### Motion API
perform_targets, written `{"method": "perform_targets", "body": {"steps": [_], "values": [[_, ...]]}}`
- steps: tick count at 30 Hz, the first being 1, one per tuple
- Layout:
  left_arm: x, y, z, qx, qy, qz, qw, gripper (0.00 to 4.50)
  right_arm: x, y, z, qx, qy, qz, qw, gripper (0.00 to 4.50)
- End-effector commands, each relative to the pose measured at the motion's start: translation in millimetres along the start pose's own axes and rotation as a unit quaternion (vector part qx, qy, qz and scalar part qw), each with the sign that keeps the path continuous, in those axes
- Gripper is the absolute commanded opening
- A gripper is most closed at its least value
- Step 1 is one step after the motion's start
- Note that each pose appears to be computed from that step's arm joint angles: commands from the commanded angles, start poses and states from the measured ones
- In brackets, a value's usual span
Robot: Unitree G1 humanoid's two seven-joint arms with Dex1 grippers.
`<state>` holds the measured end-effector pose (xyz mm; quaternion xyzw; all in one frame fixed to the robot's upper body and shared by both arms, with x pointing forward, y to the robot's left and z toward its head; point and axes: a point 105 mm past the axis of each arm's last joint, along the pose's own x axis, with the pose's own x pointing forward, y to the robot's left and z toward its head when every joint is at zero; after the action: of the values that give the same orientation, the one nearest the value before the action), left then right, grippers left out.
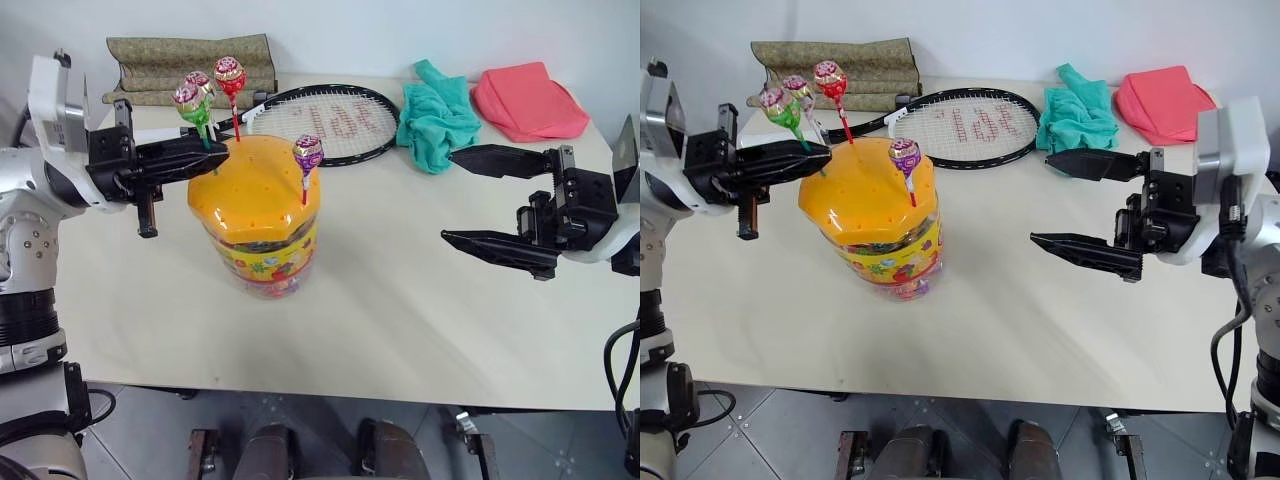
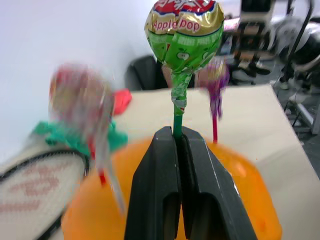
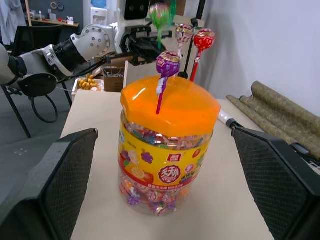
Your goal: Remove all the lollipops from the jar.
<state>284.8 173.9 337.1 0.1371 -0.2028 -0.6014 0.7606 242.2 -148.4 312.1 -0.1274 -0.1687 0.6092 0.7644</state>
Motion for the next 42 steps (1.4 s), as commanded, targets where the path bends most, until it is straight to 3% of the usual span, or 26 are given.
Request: {"method": "perform_targets", "body": {"steps": [1,8,12,16,20,24,27,30,33,42], "values": [[4,-5,34,0.045,-0.037,-0.005,0.998,0.01,0,-2,7,-0.016,-0.009,0.005,1.0,4.5],[5,-12,82,0.086,-0.085,0.023,0.992,0.01,1,-7,4,-0.008,-0.013,0.024,1.0,4.5],[-11,-5,125,0.137,-0.112,0.118,0.977,0.01,5,-13,1,-0.003,-0.018,0.039,0.999,4.5],[-32,8,125,0.137,-0.059,0.212,0.966,0.01,8,-15,2,0.001,-0.033,0.058,0.998,4.5],[-66,25,105,0.078,0.022,0.341,0.937,0.01,7,-16,0,0.005,-0.034,0.072,0.997,4.5],[-116,37,76,0.0,0.083,0.479,0.874,0.01,8,-19,-2,0.008,-0.034,0.076,0.997,4.5],[-140,35,49,-0.038,0.141,0.526,0.838,0.01,10,-20,-5,0.012,-0.035,0.081,0.996,4.5],[-179,29,0,-0.113,0.25,0.59,0.76,0.01,11,-18,-6,0.016,-0.037,0.09,0.995,4.5],[-202,20,-33,-0.17,0.315,0.611,0.706,0.01,10,-14,-8,0.022,-0.037,0.1,0.994,4.5],[-226,11,-129,-0.284,0.444,0.584,0.618,0.01,6,-9,-17,0.03,-0.024,0.085,0.996,4.5]]}}
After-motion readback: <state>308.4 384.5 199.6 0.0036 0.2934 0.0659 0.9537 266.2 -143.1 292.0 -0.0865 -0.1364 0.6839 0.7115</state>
